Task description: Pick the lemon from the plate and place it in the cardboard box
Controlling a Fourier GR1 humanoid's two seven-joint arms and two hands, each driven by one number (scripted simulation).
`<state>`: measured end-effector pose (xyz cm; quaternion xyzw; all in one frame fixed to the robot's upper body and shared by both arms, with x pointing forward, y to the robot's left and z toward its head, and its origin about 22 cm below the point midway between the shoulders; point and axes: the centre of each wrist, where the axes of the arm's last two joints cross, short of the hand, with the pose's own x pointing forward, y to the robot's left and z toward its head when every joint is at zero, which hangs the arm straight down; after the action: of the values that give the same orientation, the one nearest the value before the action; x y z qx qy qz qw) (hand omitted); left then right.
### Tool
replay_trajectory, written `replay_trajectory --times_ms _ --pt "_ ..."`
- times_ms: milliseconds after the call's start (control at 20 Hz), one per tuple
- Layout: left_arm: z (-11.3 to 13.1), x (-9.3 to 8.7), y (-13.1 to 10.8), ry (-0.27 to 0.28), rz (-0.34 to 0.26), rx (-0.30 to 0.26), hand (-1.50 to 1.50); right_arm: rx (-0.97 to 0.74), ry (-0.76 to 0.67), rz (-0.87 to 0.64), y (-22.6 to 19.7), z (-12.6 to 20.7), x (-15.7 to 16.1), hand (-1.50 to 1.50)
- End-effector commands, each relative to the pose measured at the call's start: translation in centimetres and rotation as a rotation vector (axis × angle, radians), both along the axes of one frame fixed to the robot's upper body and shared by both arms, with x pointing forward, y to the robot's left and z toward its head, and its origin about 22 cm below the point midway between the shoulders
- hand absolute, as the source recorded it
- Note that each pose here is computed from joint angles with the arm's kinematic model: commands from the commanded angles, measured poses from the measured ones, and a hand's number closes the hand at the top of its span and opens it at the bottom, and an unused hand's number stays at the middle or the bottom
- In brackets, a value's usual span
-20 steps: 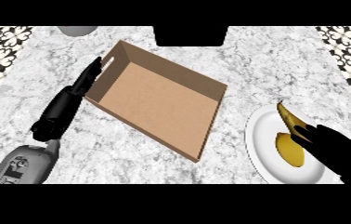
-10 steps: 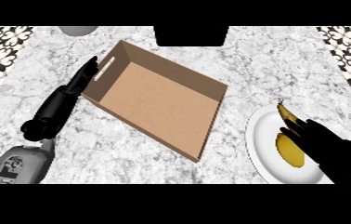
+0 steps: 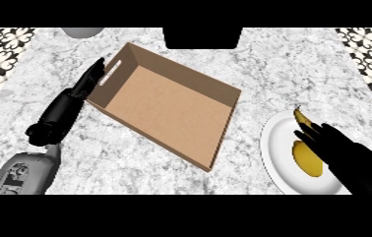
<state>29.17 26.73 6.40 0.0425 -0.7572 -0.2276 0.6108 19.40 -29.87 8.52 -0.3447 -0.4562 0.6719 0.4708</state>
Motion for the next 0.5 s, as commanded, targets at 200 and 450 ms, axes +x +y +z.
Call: replay_trajectory --times_ms 200,450 --pt "-0.6 -0.6 -0.4 -0.014 -0.001 0.012 0.0 0.02 0.04 0.025 -0.9 -2.9 1.9 -1.5" --pt "1.8 -1.2 0.2 -0.01 0.011 0.0 0.0 0.015 0.051 0.015 -0.7 -3.5 1.1 -1.5"
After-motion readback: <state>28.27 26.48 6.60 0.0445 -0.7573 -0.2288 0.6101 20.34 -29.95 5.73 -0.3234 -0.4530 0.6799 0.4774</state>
